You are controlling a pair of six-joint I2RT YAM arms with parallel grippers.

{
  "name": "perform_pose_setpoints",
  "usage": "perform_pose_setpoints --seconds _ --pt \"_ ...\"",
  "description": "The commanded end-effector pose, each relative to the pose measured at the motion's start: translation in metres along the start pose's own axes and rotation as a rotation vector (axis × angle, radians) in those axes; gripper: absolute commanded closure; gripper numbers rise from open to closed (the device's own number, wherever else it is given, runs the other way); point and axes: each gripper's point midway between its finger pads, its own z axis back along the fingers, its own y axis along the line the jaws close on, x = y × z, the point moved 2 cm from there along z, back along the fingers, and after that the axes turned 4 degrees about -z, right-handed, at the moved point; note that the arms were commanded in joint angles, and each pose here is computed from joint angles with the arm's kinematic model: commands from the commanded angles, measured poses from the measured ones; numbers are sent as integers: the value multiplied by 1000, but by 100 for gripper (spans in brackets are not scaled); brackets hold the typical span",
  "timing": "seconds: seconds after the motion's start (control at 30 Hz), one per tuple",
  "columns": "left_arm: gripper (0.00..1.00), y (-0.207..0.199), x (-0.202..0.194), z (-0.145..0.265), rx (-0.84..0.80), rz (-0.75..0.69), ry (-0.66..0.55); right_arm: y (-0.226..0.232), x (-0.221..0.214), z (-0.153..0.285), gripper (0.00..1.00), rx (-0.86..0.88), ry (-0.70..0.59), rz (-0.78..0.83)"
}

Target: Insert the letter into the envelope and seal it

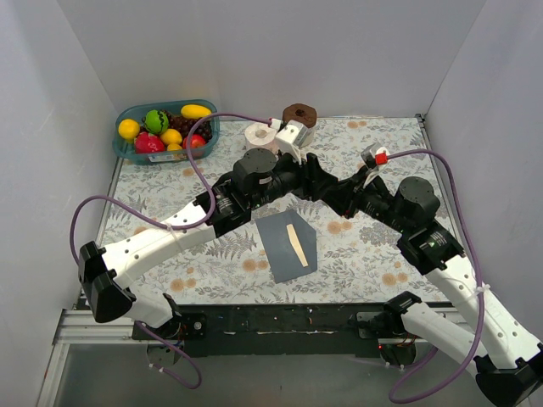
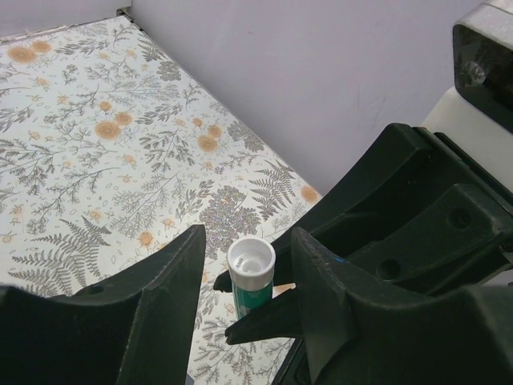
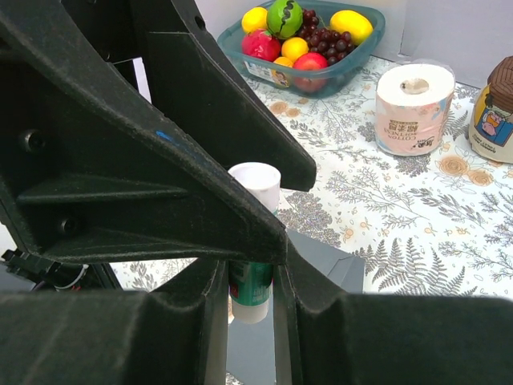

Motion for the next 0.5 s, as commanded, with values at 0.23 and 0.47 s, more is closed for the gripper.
perform_pose_setpoints --seconds 0.23,0.47 --pt "74 -9 17 6 -19 -31 -32 9 21 1 99 30 -48 20" --pt "99 -23 15 12 -120 -66 -26 20 19 2 99 99 -42 38"
